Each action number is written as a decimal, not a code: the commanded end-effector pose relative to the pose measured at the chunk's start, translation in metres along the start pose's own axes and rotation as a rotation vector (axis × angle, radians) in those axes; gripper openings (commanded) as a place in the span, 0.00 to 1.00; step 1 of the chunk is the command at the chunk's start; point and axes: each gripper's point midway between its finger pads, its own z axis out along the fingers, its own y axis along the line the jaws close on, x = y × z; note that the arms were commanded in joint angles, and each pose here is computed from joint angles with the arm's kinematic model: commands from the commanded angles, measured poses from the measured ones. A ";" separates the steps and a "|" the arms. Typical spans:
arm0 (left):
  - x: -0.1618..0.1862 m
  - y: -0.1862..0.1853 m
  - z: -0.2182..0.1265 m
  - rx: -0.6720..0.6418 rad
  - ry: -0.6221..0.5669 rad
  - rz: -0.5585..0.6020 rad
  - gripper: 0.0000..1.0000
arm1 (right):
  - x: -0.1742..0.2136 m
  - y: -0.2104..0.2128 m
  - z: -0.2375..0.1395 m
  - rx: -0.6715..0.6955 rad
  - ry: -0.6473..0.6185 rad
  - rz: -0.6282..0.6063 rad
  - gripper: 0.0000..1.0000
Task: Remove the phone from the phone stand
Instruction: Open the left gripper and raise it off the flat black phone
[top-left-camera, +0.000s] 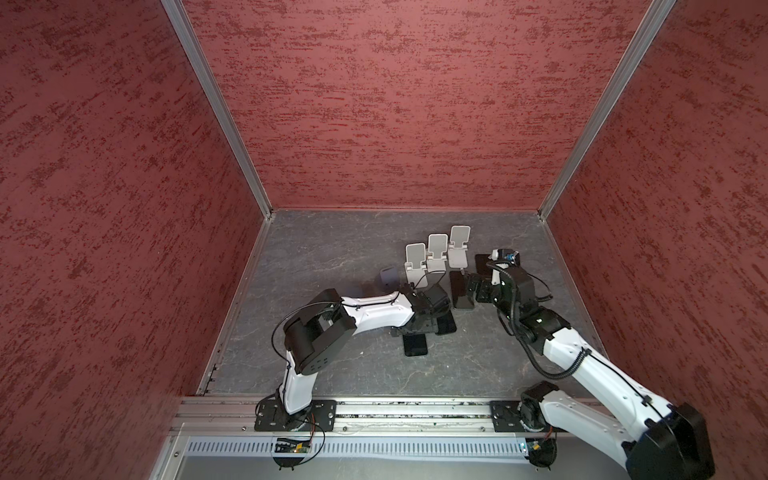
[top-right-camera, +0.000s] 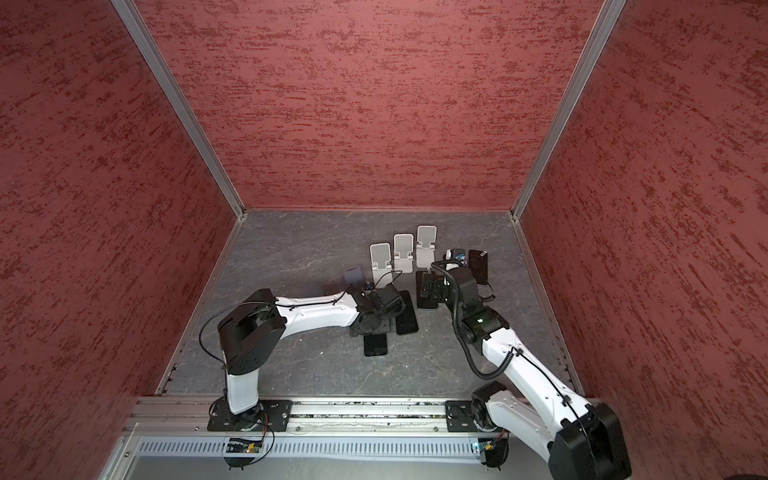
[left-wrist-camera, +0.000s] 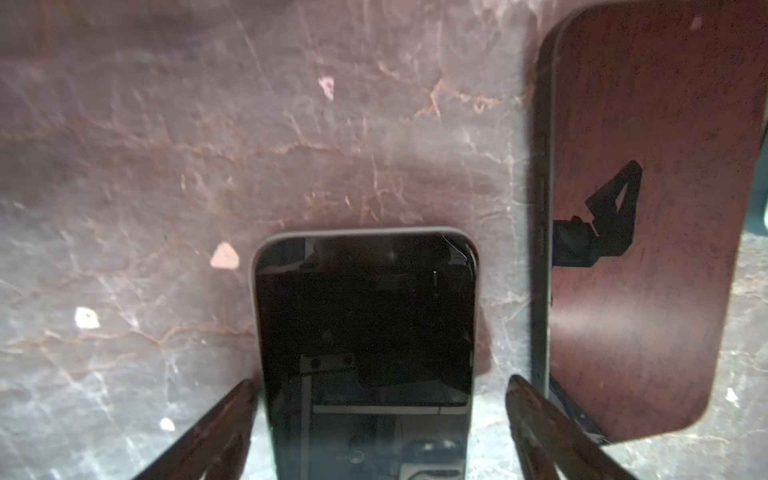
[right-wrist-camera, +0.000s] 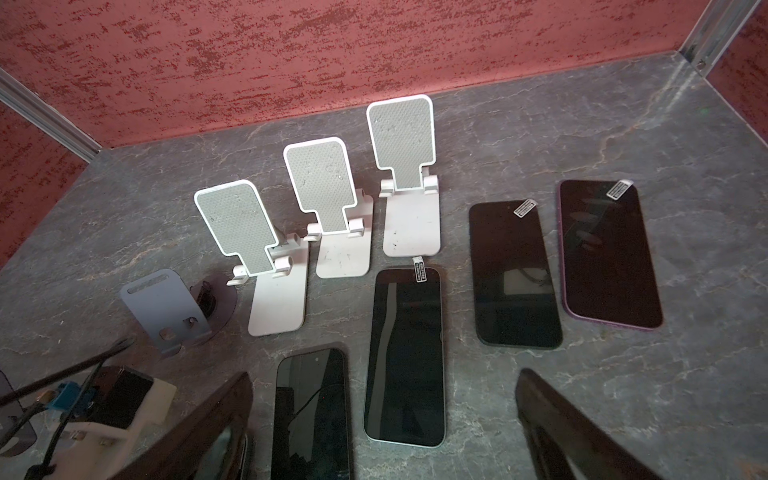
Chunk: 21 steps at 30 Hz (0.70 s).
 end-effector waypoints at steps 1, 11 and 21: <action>0.003 0.015 0.011 -0.062 -0.006 0.016 0.99 | -0.002 -0.003 0.001 0.005 -0.017 0.016 0.99; -0.013 0.009 -0.023 -0.058 -0.156 0.088 1.00 | -0.007 -0.001 0.003 0.002 -0.021 0.024 0.99; -0.030 -0.010 -0.074 -0.006 -0.382 0.211 1.00 | -0.007 0.000 0.006 0.012 0.010 0.024 0.99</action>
